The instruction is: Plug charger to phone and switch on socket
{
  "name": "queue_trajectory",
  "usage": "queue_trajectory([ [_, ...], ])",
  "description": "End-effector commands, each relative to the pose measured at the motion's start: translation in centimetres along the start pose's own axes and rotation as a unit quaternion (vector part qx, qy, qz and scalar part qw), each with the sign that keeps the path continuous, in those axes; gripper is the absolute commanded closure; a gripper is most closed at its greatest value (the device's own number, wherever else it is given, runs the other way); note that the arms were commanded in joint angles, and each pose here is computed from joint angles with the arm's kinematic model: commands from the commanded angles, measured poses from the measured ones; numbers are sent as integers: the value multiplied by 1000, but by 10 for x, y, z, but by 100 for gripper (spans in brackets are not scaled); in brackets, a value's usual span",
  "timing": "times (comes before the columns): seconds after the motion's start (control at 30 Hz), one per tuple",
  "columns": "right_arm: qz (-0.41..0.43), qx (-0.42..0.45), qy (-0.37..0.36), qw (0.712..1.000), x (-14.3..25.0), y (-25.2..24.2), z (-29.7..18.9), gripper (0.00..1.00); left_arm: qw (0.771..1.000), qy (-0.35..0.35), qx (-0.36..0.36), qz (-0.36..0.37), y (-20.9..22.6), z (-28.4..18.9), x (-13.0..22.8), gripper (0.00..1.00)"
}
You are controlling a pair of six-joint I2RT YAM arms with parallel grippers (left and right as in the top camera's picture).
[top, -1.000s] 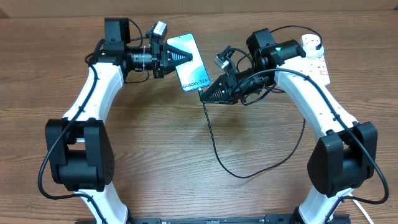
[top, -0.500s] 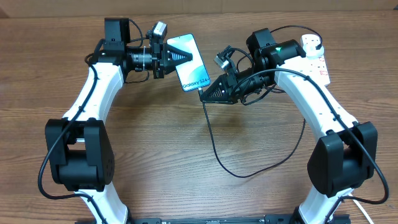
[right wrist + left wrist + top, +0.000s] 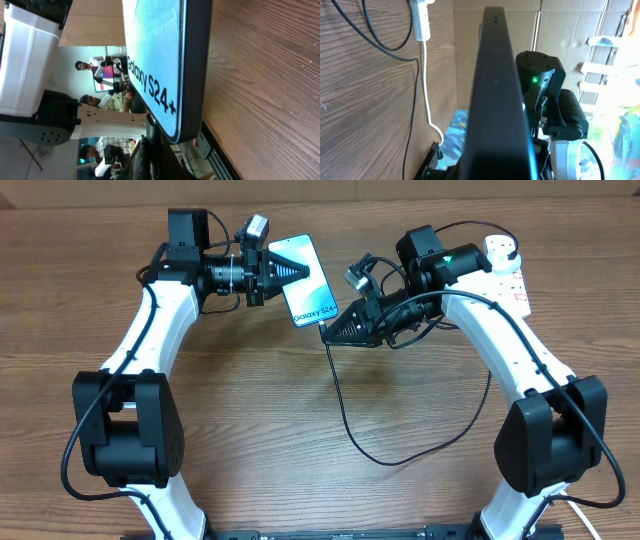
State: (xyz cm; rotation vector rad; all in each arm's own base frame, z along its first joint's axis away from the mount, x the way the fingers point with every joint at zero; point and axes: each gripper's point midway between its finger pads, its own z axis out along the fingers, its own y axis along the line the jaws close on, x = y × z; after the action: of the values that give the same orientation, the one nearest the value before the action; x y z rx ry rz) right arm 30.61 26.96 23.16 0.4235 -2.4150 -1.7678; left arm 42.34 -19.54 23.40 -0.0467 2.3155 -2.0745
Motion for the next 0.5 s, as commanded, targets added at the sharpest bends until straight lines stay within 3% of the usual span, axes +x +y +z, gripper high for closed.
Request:
queue_trajectory([
  [0.0, -39, -13, -9, 999, 0, 24, -5, 96, 1000, 17, 15, 1, -7, 2, 5, 96],
  [0.47, -43, -14, -10, 999, -1, 24, -5, 96, 1000, 17, 15, 0, -7, 2, 5, 96],
])
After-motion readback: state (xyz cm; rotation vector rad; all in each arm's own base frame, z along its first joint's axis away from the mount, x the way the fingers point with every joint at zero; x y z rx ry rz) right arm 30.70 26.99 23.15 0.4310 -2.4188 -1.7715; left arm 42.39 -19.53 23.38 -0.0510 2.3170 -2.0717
